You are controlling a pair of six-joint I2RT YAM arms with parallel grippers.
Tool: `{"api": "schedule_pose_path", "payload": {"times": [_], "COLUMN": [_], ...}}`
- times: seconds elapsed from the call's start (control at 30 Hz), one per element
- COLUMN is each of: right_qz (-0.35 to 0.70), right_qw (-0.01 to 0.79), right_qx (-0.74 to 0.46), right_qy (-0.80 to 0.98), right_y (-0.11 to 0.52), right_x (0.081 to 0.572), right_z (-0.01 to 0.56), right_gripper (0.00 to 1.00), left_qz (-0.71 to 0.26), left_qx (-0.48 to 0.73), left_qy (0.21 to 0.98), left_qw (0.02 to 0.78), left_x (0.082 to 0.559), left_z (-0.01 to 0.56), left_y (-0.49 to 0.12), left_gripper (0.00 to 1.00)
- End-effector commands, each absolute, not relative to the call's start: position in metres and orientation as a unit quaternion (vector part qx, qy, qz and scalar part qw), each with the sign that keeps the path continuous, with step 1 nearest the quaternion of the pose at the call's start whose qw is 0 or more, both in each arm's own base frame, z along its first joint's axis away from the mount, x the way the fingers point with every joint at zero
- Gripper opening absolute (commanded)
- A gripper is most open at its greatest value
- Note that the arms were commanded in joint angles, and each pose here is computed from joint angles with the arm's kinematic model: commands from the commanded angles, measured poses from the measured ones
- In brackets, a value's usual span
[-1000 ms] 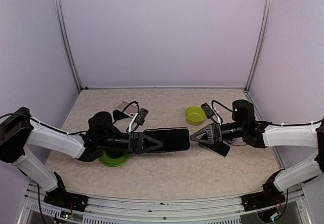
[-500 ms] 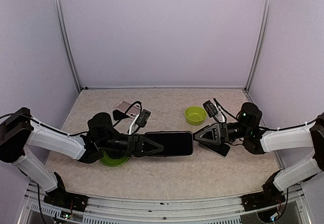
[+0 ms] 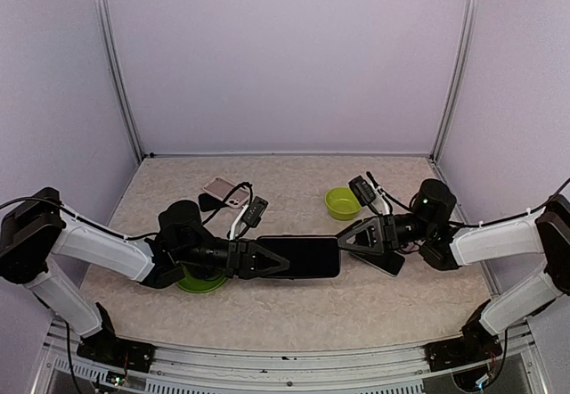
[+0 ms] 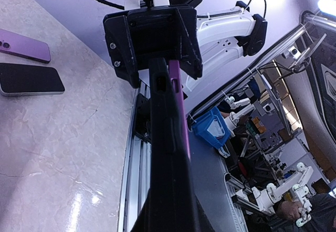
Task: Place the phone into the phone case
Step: Press the bottom right corner of the phone case.
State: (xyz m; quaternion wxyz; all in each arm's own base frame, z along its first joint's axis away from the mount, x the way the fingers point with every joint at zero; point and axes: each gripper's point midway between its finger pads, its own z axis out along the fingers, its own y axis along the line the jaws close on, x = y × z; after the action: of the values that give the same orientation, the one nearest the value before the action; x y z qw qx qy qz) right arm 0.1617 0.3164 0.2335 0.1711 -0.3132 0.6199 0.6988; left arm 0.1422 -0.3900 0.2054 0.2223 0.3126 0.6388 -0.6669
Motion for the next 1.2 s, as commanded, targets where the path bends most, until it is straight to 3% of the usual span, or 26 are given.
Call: {"api": "schedule_pose_path", "payload": {"times": [0.0,0.67,0.8,1.17], "right_qz": [0.702,0.678,0.671,0.615], "right_qw": [0.17,0.169,0.173,0.218], "right_qx": [-0.333,-0.325,-0.32,-0.295], "right_qy": [0.607,0.638,0.646,0.699], "right_y": [0.322,0.329,0.329,0.33], "right_x": [0.159,0.169,0.171,0.197], "right_z": [0.241,0.224,0.221,0.215], "right_gripper": [0.48,0.16,0.01,0.0], "left_qz": [-0.681,-0.66,-0.659,-0.656], "left_qx": [0.322,0.299,0.297,0.299], "left_qy": [0.603,0.637,0.64,0.644], "left_qw": [0.262,0.264,0.261,0.254], "left_x": [0.148,0.164,0.165,0.166], "left_z": [0.232,0.215,0.213,0.207], "left_y": [-0.393,-0.393,-0.394,-0.396], "left_gripper": [0.0,0.0,0.11,0.28]}}
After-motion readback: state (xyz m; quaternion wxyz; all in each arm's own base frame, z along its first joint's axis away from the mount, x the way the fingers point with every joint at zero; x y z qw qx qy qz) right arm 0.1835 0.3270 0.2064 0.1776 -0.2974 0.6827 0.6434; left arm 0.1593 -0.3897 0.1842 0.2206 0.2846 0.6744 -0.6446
